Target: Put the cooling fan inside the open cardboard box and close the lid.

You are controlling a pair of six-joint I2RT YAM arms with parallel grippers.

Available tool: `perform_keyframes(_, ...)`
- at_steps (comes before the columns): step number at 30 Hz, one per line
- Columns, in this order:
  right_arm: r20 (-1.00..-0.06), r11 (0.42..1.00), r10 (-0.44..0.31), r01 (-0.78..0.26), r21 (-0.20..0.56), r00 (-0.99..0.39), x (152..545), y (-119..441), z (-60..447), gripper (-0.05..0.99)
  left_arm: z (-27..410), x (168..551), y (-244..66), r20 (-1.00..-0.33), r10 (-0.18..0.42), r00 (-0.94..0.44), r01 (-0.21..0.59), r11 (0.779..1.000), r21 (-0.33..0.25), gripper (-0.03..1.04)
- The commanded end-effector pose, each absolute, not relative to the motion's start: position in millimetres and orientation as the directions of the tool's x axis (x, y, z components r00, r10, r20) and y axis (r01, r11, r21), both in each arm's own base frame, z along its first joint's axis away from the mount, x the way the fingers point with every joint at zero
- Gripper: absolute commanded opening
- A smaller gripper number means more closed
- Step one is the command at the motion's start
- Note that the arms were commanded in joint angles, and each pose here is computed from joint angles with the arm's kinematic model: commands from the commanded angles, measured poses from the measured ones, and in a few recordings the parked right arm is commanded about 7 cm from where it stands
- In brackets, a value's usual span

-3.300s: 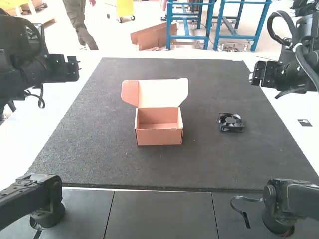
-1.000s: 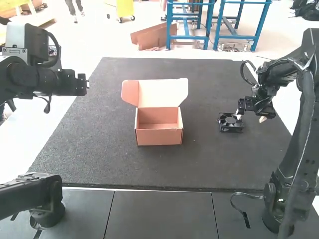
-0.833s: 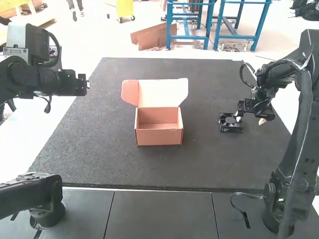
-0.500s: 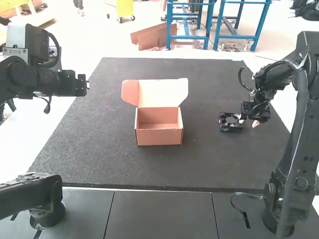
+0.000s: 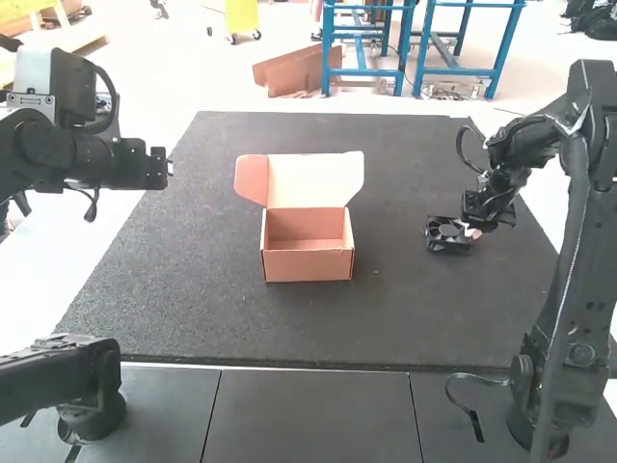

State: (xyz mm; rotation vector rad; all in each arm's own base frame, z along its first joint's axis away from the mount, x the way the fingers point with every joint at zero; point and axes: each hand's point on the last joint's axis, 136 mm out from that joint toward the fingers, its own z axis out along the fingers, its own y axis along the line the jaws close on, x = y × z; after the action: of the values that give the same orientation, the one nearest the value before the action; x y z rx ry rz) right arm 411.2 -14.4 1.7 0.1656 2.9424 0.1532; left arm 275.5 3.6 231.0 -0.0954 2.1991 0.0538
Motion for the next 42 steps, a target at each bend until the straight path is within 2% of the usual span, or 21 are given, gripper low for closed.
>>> perform_keyframes(1, -0.271, 0.981, 0.139, 0.095, 0.169, -0.953, 430, -12, 46, -0.01, 254, 277, 0, -0.840, -0.051, -0.541, -0.075, 0.997, -0.012, 0.97)
perform_keyframes(6, -0.364, 0.978, 0.141, 0.071, 0.198, -0.921, 429, -6, 108, -0.01, 250, 275, 0, -0.830, -0.044, -0.556, -0.071, 0.997, -0.006, 0.97)
perform_keyframes(15, -0.442, 0.958, 0.170, 0.042, 0.284, -0.881, 390, 23, 195, -0.01, 243, 272, 0, -0.817, -0.011, -0.576, -0.051, 0.998, 0.023, 0.97)
perform_keyframes(20, -0.482, 0.931, 0.182, -0.007, 0.365, -0.857, 368, 59, 237, -0.01, 235, 272, -3, -0.810, 0.003, -0.586, -0.029, 0.999, 0.026, 0.97)
perform_keyframes(24, -0.462, 0.909, 0.173, -0.040, 0.415, -0.870, 348, 91, 256, -0.01, 226, 271, -4, -0.801, 0.024, -0.599, -0.012, 0.999, 0.039, 0.97)
perform_keyframes(30, -0.424, 0.880, 0.102, -0.117, 0.460, -0.900, 323, 150, 270, -0.01, 223, 269, -5, -0.798, 0.050, -0.600, 0.008, 0.998, 0.057, 0.97)
perform_keyframes(38, -0.329, 0.860, -0.038, -0.199, 0.470, -0.943, 284, 226, 247, -0.01, 225, 260, -5, -0.800, 0.055, -0.598, 0.012, 0.998, 0.059, 0.97)
perform_keyframes(42, -0.285, 0.864, -0.064, -0.196, 0.464, -0.957, 276, 251, 232, -0.01, 227, 255, -4, -0.804, 0.053, -0.593, 0.011, 0.998, 0.058, 0.97)
